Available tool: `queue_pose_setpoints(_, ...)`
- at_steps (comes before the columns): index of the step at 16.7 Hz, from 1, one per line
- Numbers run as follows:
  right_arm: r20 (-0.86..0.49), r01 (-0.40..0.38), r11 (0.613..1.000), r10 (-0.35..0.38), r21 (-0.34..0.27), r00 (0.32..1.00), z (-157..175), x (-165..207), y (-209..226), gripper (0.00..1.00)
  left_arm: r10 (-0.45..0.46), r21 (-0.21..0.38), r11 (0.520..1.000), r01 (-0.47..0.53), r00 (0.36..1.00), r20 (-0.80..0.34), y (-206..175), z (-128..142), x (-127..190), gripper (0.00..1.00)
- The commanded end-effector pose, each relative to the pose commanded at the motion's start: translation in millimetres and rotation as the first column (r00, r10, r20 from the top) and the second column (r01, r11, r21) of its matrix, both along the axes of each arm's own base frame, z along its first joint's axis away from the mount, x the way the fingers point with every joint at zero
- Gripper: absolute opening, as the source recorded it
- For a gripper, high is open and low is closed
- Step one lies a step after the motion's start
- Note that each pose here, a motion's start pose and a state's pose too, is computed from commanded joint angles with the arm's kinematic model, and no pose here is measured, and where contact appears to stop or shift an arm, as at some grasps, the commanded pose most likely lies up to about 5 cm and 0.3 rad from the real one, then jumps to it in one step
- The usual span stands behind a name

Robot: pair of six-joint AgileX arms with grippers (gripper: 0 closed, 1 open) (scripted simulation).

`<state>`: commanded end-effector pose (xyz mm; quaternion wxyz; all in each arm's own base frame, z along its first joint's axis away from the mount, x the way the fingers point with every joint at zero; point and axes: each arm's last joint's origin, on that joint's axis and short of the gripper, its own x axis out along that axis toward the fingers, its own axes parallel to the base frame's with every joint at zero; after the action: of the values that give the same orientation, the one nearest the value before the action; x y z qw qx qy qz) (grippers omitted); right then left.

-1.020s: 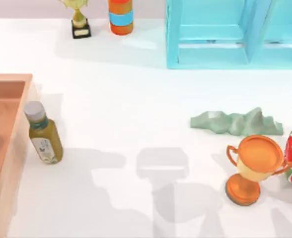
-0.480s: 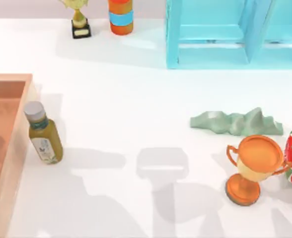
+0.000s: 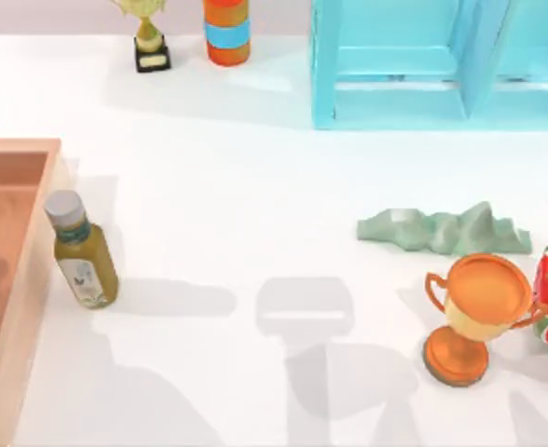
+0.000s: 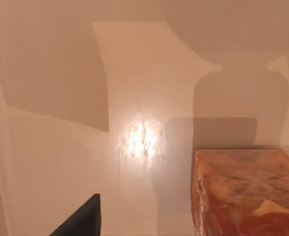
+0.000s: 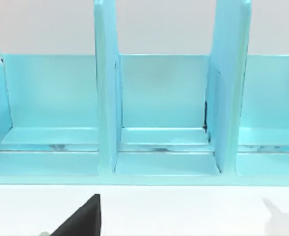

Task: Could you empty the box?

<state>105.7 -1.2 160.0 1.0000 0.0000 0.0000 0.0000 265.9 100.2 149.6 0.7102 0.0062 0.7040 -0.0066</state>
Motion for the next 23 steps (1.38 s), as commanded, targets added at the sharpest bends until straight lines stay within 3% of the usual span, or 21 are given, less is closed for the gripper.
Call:
queue_pose_setpoints(3,0.0,0.0,1.0,0.0,0.0,1.0,0.0,0.0,0.0,1.0,-0.003,0.003,1.0,0.003,1.0,-0.007,-2.7,-16.7,-3.8,1.0)
queue_pose_setpoints(7,0.0,0.0,1.0,0.0,0.0,1.0,0.0,0.0,0.0,1.0,-0.003,0.003,1.0,0.003,1.0,-0.009,-3.0,-18.5,-4.3,1.0)
queue_pose_setpoints(20,0.0,0.0,1.0,0.0,0.0,1.0,0.0,0.0,0.0,1.0,-0.003,0.003,1.0,0.003,1.0,-0.009,-3.0,-18.5,-4.3,0.02)
queue_pose_setpoints(23,0.0,0.0,1.0,0.0,0.0,1.0,0.0,0.0,0.0,1.0,-0.003,0.003,1.0,0.003,1.0,-0.009,-3.0,-18.5,-4.3,0.0)
